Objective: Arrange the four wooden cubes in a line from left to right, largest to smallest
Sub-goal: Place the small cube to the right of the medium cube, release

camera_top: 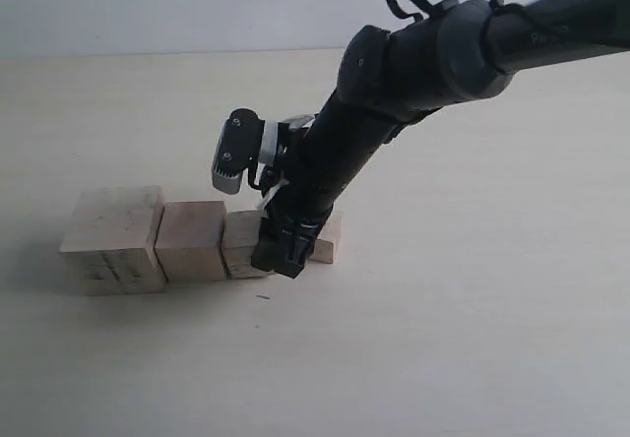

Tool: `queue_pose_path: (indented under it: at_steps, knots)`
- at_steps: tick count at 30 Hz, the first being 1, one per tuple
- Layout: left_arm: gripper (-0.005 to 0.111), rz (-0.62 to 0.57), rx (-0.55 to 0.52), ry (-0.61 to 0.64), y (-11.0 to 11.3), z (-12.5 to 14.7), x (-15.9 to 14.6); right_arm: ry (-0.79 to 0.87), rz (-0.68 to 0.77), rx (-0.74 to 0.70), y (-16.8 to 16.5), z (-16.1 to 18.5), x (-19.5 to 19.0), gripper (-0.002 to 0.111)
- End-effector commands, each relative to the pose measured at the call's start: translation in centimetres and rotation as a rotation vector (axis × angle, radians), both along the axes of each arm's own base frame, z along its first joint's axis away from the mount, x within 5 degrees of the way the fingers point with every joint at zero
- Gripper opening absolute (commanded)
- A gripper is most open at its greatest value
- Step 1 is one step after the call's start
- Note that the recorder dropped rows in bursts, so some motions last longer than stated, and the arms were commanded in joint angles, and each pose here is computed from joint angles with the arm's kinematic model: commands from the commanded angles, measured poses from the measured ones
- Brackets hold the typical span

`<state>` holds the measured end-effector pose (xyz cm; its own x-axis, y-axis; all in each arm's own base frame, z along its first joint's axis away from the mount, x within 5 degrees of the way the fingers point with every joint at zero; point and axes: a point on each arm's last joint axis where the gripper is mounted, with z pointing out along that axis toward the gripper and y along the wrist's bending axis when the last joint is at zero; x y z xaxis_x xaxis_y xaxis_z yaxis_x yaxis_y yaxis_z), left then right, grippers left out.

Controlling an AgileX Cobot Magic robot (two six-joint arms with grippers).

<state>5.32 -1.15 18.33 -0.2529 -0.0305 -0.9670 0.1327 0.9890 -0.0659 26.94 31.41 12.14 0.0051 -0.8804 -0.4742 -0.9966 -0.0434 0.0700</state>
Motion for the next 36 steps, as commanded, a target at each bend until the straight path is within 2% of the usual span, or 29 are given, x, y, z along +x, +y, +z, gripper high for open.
queue_pose_path:
  at_steps: [1,6,12,36]
  knots:
    - [0.000,-0.007,-0.005,-0.012,-0.04,0.07,-0.03,-0.033,0.003,0.009,0.36,-1.06,0.32,0.000]
    - [0.000,-0.007,-0.005,-0.012,-0.04,0.07,-0.03,-0.066,0.079,0.050,0.69,-1.51,0.29,0.000]
    - [0.000,-0.007,-0.005,-0.012,-0.04,0.07,-0.03,-0.050,0.094,0.047,0.66,-1.52,0.11,0.000]
    - [0.000,-0.007,-0.005,-0.012,-0.04,0.07,-0.03,-0.080,0.036,0.071,0.89,-1.40,0.59,0.000]
